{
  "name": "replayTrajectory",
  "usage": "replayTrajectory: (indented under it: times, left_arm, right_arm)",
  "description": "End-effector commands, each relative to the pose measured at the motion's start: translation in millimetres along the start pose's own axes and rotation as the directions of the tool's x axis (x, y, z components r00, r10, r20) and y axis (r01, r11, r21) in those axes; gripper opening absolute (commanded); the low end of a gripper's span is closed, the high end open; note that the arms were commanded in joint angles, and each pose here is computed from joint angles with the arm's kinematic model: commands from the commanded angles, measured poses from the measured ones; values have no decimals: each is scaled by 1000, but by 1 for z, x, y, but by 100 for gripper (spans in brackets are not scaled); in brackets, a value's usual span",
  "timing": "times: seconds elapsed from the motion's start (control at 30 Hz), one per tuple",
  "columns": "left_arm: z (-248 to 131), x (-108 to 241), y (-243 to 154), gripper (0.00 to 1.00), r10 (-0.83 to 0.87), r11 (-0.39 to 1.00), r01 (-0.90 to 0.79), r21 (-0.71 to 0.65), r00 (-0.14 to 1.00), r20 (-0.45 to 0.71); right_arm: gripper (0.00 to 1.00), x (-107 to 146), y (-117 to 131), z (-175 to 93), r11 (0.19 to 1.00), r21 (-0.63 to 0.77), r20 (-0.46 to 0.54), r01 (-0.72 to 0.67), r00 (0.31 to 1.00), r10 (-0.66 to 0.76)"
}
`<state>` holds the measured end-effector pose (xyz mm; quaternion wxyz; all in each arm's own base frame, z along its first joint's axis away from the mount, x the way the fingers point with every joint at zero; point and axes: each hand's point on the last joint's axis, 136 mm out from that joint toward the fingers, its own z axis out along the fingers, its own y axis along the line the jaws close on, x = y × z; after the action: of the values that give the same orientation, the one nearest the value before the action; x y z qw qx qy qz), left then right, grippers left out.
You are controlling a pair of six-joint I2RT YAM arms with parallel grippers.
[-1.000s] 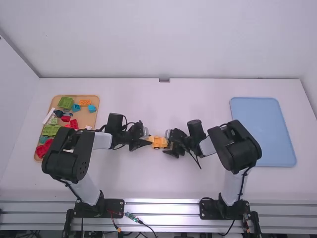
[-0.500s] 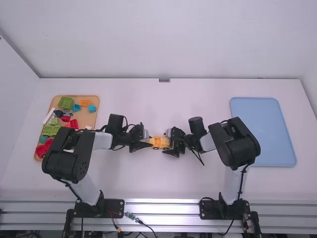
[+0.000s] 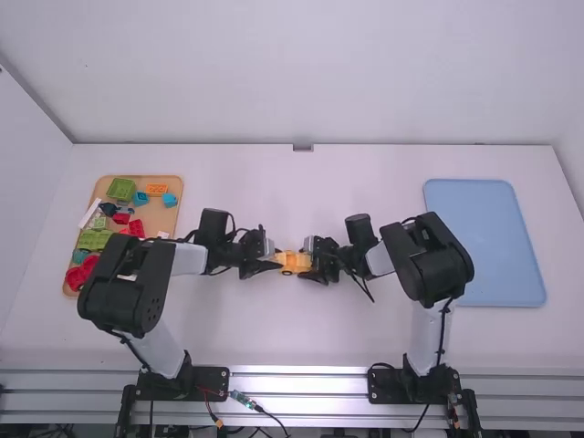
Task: Assemble lego blocks to make yellow taxi
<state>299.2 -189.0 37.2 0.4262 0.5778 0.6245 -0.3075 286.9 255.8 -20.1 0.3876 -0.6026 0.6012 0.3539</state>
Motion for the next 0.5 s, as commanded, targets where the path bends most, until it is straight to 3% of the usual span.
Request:
replayTrajectory:
  times: [0.0, 0.47]
  left_arm:
    - [5, -14, -4, 2, 53, 998, -54, 28, 998, 38]
    - [15, -10, -12, 2, 54, 997, -55, 55, 998, 22]
  right_arm:
    - [61, 3, 0, 3, 1000, -5, -5, -3, 1000, 3]
    - [59, 7, 12, 2, 999, -53, -6, -8, 1000, 8]
